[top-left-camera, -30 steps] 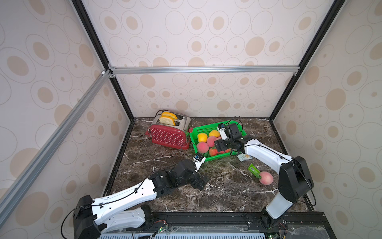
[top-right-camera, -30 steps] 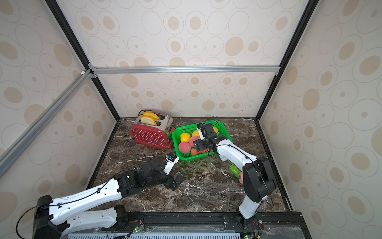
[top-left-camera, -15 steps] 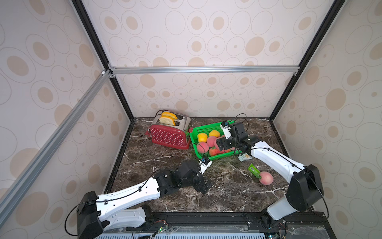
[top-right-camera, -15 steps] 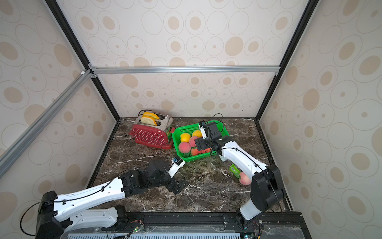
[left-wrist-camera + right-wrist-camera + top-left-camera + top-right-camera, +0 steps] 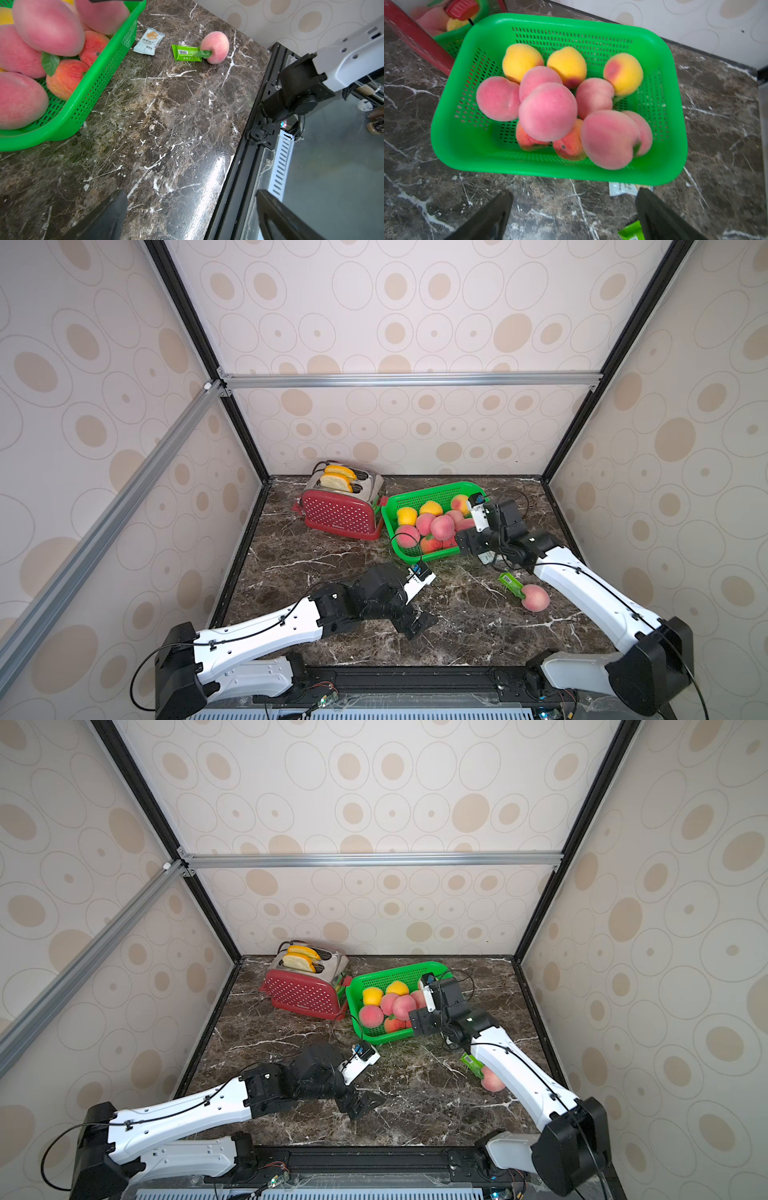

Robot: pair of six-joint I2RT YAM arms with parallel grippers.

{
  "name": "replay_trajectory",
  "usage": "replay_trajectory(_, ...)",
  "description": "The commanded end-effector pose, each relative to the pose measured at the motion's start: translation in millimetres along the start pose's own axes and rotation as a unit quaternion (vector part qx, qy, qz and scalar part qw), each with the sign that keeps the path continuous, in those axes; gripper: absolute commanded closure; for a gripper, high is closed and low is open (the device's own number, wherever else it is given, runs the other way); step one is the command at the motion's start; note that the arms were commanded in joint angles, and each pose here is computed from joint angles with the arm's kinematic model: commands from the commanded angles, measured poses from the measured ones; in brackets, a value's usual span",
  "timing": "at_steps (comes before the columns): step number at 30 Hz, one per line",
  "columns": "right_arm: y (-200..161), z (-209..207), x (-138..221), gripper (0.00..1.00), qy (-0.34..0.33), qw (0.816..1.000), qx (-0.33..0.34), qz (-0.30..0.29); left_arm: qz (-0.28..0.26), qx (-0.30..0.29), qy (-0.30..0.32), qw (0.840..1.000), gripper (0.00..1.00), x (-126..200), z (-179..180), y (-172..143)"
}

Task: Put the peaches into the basket
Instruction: Place the peach in the basket, then pick up the peach from the center of the board.

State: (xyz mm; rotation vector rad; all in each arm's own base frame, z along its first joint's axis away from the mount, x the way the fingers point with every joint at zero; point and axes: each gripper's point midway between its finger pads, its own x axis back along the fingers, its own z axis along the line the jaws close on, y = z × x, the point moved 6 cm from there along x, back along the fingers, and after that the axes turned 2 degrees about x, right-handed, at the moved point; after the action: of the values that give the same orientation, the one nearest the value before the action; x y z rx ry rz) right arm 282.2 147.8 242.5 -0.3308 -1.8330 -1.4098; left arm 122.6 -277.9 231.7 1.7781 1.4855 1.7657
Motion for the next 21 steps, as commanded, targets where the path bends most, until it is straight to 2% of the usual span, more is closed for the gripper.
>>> replay_trajectory(1,-32.4,-18.6,17.5,0.02,-0.044,0.998,-0.038,0.038,-0.034,-0.034,-0.041,0.998,0.01,1.8,-22.2,25.1)
replay_trajectory(4,-51.6,-30.2,30.9,0.01,-0.077,0.994,-0.047,0.060,-0.027,-0.050,-0.072,0.996,0.01,-5.4,-37.9,28.8)
replay_trajectory(8,-80.9,-43.8,36.4,0.01,-0.089,0.989,-0.079,0.089,-0.032,-0.047,-0.117,0.992,0.01,-10.8,-52.2,35.8)
replay_trajectory(15,-121.1,-70.6,32.3,0.00,-0.110,0.973,-0.157,0.131,-0.035,-0.053,-0.131,0.989,0.01,-16.8,-57.4,43.0)
replay_trajectory(21,-130.7,-93.5,29.8,0.00,-0.142,0.956,-0.186,0.177,-0.049,-0.054,-0.146,0.987,0.01,-14.9,-60.4,44.2)
